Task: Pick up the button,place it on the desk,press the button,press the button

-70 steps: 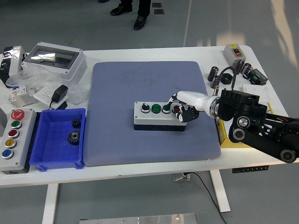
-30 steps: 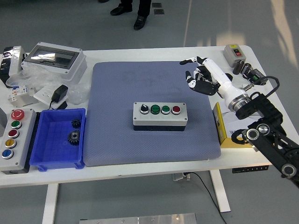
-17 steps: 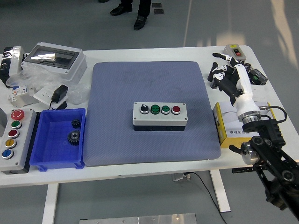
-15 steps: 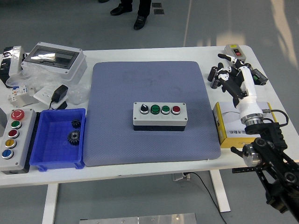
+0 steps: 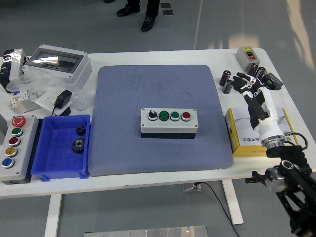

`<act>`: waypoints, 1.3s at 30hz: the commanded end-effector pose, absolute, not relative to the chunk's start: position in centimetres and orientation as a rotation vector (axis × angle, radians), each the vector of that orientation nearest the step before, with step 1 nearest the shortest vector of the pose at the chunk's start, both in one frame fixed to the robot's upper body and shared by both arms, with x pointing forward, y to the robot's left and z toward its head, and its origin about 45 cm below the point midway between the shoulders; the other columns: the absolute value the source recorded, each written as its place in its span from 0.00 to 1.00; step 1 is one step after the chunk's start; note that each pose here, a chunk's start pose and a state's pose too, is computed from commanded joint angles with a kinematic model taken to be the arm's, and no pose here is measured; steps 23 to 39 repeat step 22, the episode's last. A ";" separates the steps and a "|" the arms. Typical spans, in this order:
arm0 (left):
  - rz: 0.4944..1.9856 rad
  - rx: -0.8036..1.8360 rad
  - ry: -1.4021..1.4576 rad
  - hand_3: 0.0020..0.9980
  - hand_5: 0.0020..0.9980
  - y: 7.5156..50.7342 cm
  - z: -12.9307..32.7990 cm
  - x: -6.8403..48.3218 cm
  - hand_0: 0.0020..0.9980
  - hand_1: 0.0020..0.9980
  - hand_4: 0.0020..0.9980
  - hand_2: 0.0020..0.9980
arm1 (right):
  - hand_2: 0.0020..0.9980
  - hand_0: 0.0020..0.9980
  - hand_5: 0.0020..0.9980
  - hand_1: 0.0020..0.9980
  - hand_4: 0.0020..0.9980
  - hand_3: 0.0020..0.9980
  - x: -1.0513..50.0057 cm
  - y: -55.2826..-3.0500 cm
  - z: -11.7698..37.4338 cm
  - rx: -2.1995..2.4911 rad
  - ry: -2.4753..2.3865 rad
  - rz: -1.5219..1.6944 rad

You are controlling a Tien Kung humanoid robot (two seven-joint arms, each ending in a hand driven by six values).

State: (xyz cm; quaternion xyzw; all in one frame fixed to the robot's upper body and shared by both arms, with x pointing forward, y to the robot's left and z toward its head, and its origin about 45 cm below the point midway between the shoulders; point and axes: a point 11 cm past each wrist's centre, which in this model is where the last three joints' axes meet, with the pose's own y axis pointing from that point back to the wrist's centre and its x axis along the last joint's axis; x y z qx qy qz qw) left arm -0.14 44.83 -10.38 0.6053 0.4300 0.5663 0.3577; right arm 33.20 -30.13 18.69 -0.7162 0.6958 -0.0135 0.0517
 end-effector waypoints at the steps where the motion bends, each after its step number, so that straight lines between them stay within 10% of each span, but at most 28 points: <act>1: 1.462 1.562 1.110 0.60 0.24 44.8 -10.4 -0.2 0.62 0.57 0.54 0.55 | 0.77 0.82 0.75 0.76 0.81 0.72 33.1 -30.1 18.7 -2.181 2.116 -0.041; 10: 1.458 1.560 1.115 0.60 0.24 44.4 -10.5 -0.3 0.62 0.58 0.54 0.55 | 0.77 0.81 0.97 0.76 0.87 0.75 32.6 -30.7 18.5 -2.154 2.135 -0.024; 39: 1.461 1.561 1.118 0.60 0.24 44.4 -10.6 -0.3 0.62 0.58 0.54 0.56 | 0.78 0.81 1.00 0.75 0.82 0.75 32.7 -31.7 18.4 -2.089 2.165 0.001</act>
